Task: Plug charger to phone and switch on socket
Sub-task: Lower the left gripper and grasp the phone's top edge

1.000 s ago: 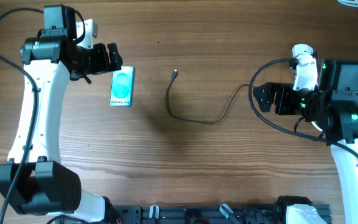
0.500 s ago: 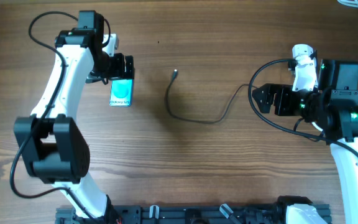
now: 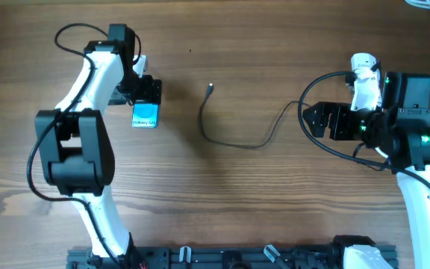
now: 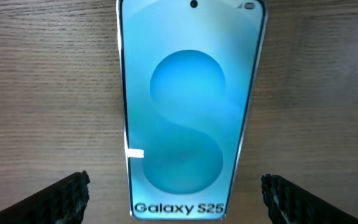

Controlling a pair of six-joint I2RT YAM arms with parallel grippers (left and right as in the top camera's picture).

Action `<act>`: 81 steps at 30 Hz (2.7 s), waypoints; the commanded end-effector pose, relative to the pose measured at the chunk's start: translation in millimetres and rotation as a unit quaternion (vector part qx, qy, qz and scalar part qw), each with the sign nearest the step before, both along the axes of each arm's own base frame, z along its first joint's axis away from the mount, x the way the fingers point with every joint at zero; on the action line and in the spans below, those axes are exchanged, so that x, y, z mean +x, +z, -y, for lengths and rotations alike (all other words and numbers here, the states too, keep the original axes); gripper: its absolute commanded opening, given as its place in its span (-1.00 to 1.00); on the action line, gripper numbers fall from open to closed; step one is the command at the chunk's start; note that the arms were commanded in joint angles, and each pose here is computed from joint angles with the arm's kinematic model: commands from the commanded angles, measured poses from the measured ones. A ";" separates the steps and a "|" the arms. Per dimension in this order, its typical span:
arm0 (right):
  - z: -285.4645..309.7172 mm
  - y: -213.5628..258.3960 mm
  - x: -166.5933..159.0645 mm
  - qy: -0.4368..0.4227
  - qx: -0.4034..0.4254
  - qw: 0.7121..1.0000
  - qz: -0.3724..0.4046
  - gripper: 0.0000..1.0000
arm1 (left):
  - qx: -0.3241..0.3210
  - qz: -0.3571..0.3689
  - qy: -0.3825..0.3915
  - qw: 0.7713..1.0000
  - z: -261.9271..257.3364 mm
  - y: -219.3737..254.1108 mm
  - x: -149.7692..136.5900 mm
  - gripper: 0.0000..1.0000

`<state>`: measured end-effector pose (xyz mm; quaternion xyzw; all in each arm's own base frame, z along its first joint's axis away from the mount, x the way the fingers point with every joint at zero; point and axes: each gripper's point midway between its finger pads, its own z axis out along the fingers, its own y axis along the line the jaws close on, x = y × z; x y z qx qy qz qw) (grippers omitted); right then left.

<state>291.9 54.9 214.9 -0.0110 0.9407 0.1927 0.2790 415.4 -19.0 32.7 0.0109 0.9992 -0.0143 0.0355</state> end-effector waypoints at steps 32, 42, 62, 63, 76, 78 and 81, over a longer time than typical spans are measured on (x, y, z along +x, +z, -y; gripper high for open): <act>-4.9 4.2 -0.7 0.009 0.008 1.000 -0.003 1.00 | -0.021 0.002 -0.014 1.000 11.9 -36.5 13.6 0.73; -4.9 3.1 -2.3 0.008 0.008 1.000 -0.007 1.00 | -0.004 -0.018 -0.005 1.000 15.5 -52.5 -3.1 0.70; -5.0 3.1 -2.3 0.008 0.009 1.000 -0.007 1.00 | -0.009 -0.028 0.042 0.999 16.0 -59.9 -10.5 0.58; -5.0 3.1 -2.3 0.008 0.009 1.000 -0.007 0.99 | -0.009 -0.028 0.042 0.999 16.2 -59.8 -10.5 0.58; -4.9 3.2 -2.2 0.008 0.009 1.000 -0.007 0.99 | -0.012 -0.008 0.042 0.999 17.6 -28.9 10.8 0.42; -4.9 3.2 -2.2 0.008 0.009 1.000 -0.007 1.00 | -0.012 -0.006 0.042 0.999 17.6 -26.3 12.4 0.39; -4.9 3.2 -2.2 0.008 0.008 1.000 -0.007 0.99 | -0.012 -0.006 0.042 0.999 17.6 -24.9 12.1 0.39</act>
